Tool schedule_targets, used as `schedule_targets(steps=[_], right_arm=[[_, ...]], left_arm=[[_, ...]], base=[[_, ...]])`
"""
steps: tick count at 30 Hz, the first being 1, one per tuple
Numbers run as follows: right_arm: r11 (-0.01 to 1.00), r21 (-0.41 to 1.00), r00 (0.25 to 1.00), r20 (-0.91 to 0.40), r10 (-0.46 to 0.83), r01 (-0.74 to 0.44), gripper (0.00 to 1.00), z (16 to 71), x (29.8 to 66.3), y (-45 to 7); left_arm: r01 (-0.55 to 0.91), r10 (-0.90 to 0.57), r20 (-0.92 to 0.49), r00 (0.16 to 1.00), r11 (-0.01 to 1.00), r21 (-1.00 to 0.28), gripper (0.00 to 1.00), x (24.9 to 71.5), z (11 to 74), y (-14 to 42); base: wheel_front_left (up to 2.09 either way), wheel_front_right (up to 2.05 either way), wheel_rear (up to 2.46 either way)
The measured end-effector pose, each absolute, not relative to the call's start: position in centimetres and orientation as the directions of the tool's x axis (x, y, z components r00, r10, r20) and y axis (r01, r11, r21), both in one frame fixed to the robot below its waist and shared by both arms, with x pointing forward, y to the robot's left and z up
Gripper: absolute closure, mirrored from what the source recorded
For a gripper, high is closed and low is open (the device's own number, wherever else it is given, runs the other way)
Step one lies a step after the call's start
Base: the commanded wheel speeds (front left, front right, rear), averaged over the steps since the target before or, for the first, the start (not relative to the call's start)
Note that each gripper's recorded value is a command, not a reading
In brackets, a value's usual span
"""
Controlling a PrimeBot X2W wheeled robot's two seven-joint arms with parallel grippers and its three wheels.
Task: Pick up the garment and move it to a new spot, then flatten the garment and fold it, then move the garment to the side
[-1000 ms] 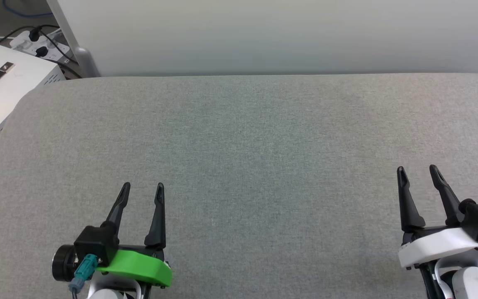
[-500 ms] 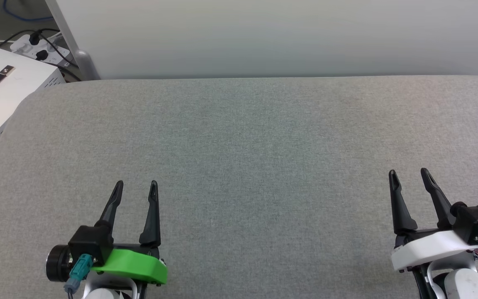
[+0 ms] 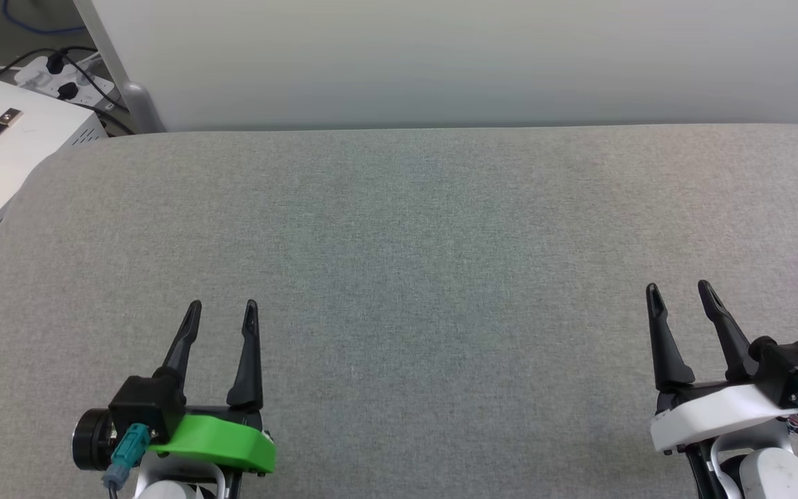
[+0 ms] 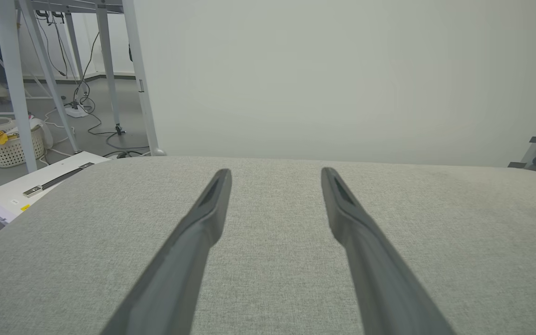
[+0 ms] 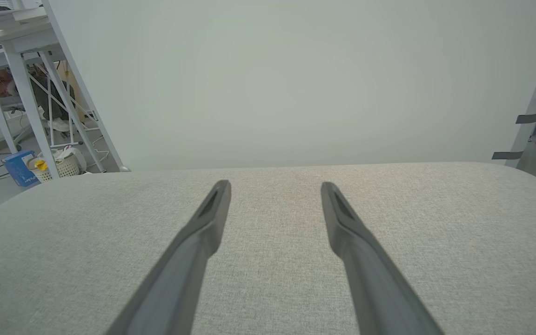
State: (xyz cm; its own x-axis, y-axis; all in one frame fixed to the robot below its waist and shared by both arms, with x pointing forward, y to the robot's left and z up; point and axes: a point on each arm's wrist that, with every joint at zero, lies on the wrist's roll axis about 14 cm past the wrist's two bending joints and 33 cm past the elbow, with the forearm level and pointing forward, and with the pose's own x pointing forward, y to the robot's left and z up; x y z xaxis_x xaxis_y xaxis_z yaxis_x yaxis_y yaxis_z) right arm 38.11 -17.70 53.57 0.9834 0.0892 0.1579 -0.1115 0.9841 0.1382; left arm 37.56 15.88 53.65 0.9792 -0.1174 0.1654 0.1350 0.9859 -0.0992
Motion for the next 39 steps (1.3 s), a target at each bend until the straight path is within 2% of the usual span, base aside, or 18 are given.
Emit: schedule_targets(steps=[39], right_arm=[[0.988, 0.089, 0.986, 0.127, 0.112, -0.124, 1.0, 53.89, 38.1, -17.12]], left_arm=[[0.111, -0.103, 0.118, 0.988, 0.992, -0.064, 1.0, 37.47, 53.45, 16.16]], base=[[0.0, 0.0, 0.0]])
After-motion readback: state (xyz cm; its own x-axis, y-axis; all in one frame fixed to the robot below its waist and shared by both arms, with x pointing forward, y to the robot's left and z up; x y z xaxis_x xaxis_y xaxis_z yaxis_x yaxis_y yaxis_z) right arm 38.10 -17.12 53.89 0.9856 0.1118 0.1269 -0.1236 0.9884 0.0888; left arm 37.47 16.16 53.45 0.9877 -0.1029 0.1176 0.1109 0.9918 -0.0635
